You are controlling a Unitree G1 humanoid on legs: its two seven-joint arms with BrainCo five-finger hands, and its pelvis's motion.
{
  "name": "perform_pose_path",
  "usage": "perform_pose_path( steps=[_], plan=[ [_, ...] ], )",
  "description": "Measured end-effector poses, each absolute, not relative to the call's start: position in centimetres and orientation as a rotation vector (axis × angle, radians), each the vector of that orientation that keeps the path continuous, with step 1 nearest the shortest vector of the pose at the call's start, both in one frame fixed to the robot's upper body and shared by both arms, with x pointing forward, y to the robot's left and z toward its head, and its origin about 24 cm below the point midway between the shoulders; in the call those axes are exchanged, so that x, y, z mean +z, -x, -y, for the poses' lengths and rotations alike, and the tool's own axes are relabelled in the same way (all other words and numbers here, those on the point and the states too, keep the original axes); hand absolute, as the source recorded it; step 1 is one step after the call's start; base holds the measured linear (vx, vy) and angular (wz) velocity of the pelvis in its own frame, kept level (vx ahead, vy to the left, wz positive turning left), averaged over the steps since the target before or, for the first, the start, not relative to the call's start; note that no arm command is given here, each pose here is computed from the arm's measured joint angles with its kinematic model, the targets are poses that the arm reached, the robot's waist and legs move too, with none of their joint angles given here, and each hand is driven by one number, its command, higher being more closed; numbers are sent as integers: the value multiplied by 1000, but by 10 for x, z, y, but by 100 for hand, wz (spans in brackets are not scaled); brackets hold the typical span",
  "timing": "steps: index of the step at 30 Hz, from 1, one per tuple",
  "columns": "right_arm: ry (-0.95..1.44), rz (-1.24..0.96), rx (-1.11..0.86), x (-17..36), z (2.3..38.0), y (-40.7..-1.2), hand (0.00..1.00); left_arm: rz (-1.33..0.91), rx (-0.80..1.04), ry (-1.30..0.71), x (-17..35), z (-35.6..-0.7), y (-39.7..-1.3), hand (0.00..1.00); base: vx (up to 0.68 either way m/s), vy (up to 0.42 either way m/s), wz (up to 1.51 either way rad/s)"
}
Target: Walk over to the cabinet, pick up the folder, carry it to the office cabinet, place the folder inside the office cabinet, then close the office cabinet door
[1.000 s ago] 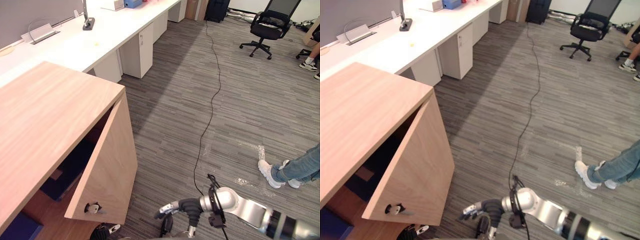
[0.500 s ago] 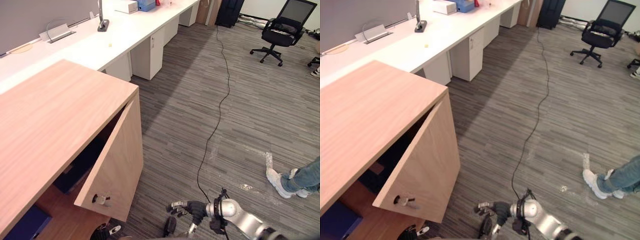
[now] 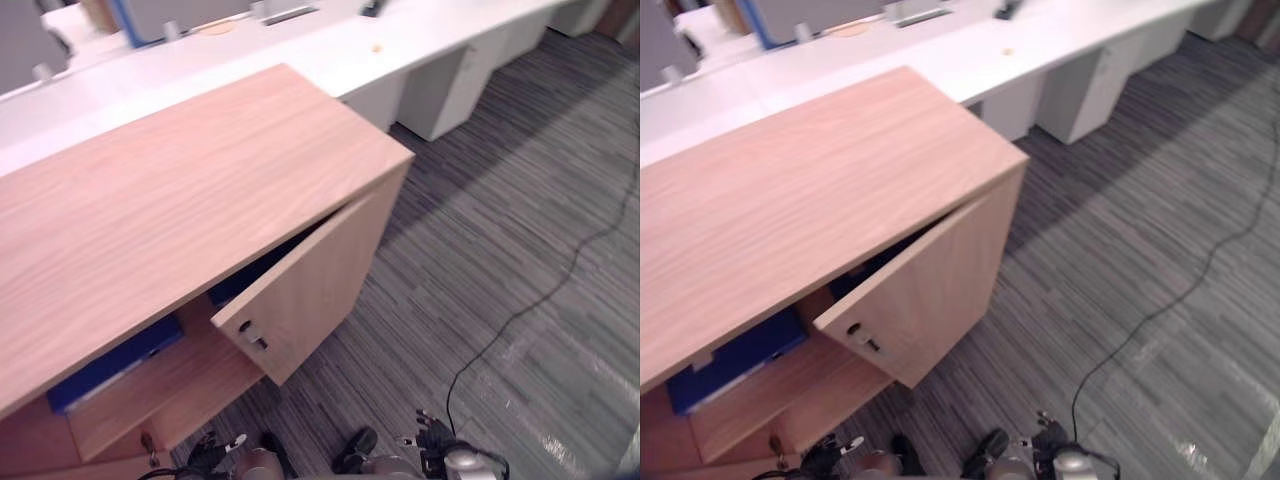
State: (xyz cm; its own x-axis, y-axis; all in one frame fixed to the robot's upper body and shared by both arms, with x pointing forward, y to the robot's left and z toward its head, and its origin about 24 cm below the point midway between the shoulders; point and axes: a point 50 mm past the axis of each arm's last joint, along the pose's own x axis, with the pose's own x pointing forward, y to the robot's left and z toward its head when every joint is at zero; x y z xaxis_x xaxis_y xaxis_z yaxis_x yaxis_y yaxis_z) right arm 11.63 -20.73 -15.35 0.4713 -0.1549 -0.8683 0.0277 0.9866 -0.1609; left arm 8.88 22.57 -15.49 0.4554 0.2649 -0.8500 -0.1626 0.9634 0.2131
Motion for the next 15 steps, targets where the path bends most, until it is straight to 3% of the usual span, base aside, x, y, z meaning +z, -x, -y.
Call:
perform_pose_path(
  steps=[7,15],
  plan=[
    [-49,-1153,-350,-162,218,-85,0,-1068,253,-112,-155,-224,-94,0,42,125,37],
    [-122,-1138,-424,-162,216,-84,0,-1082,213,-164,-156,-224,-93,0,37,160,58]
  ],
)
